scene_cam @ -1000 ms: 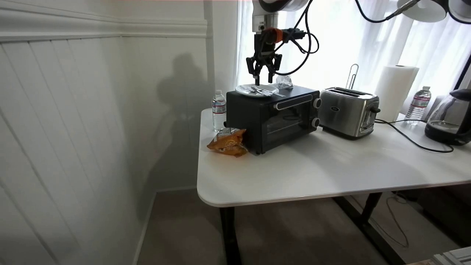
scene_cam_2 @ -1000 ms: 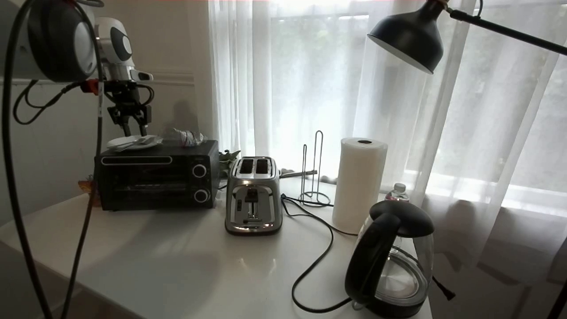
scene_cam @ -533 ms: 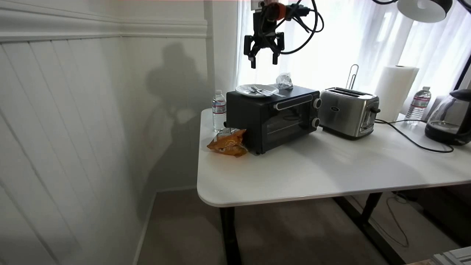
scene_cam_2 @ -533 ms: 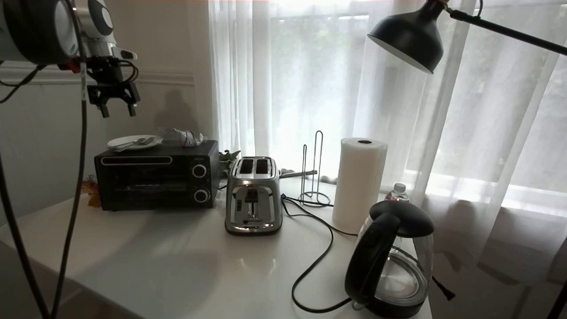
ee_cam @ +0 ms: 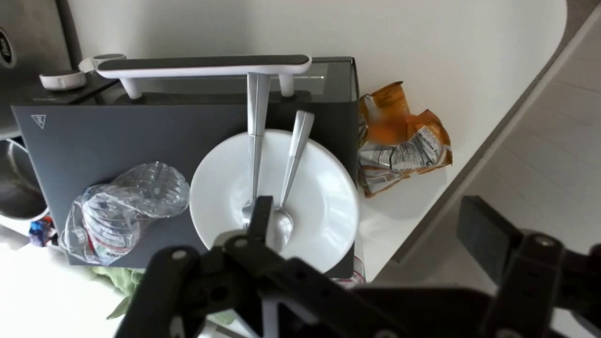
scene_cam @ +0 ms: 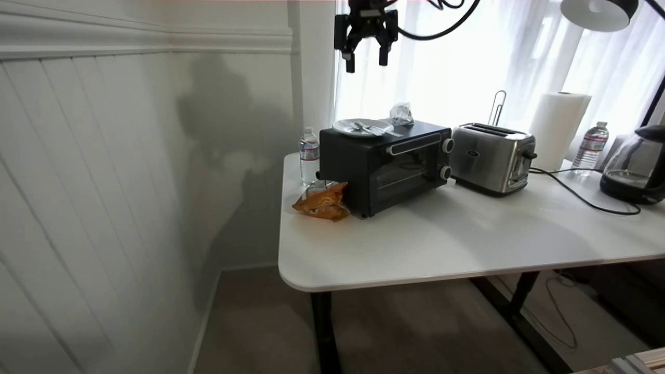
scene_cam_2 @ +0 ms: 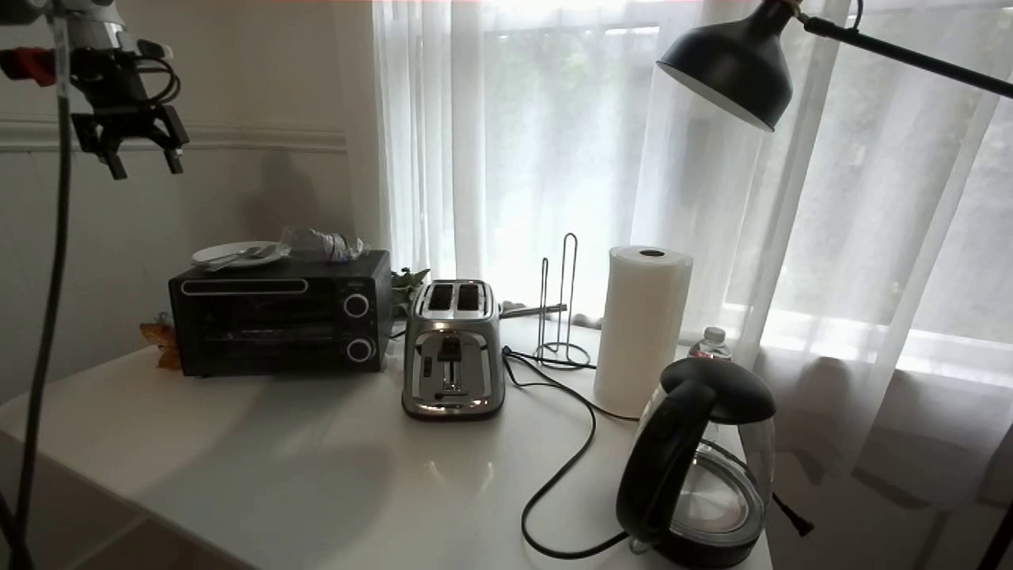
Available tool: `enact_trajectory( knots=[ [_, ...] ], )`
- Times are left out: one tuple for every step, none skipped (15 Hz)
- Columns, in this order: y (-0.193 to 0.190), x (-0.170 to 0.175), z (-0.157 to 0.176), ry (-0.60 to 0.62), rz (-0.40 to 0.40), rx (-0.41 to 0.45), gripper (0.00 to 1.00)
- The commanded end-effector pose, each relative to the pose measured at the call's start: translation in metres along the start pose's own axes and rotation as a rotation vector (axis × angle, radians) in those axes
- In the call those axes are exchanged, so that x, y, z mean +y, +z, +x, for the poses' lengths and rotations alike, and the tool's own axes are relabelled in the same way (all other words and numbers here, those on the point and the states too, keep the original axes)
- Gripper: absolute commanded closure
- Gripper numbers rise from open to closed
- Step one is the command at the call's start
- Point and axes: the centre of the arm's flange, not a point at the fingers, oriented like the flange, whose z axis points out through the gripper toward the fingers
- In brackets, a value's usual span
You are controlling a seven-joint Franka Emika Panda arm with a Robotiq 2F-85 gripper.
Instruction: Pick up the silver fork and put it on the white plate to the right of the silver spoon
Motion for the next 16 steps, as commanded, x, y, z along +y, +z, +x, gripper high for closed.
enact_trajectory(
  knots=[
    [-0.007, 0.02, -0.077, -0.031, 0.005, 0.092, 0.0],
    [-0.013, 0.022, -0.081, -0.024, 0.018, 0.127, 0.0],
    [-0.019, 0.025, -0.084, -0.025, 0.035, 0.152, 0.0],
    [-0.024, 0.028, -0.087, -0.022, 0.049, 0.169, 0.0],
    [-0.029, 0.032, -0.091, -0.03, 0.067, 0.176, 0.0],
    [-0.034, 0.036, -0.095, -0.034, 0.08, 0.175, 0.0],
    [-0.036, 0.041, -0.1, -0.04, 0.094, 0.164, 0.0],
    [-0.039, 0.046, -0.106, -0.057, 0.098, 0.148, 0.0],
    [-0.04, 0.051, -0.114, -0.077, 0.113, 0.126, 0.0],
    [-0.04, 0.056, -0.123, -0.088, 0.12, 0.099, 0.0],
    [-0.04, 0.061, -0.132, -0.101, 0.135, 0.08, 0.0],
    [-0.04, 0.066, -0.142, -0.114, 0.146, 0.063, 0.0],
    [-0.038, 0.072, -0.152, -0.119, 0.154, 0.053, 0.0],
    [-0.036, 0.077, -0.163, -0.114, 0.158, 0.039, 0.0],
    [-0.034, 0.083, -0.174, -0.112, 0.161, 0.02, 0.0],
    [-0.029, 0.09, -0.184, -0.1, 0.136, 0.026, 0.0]
  ],
)
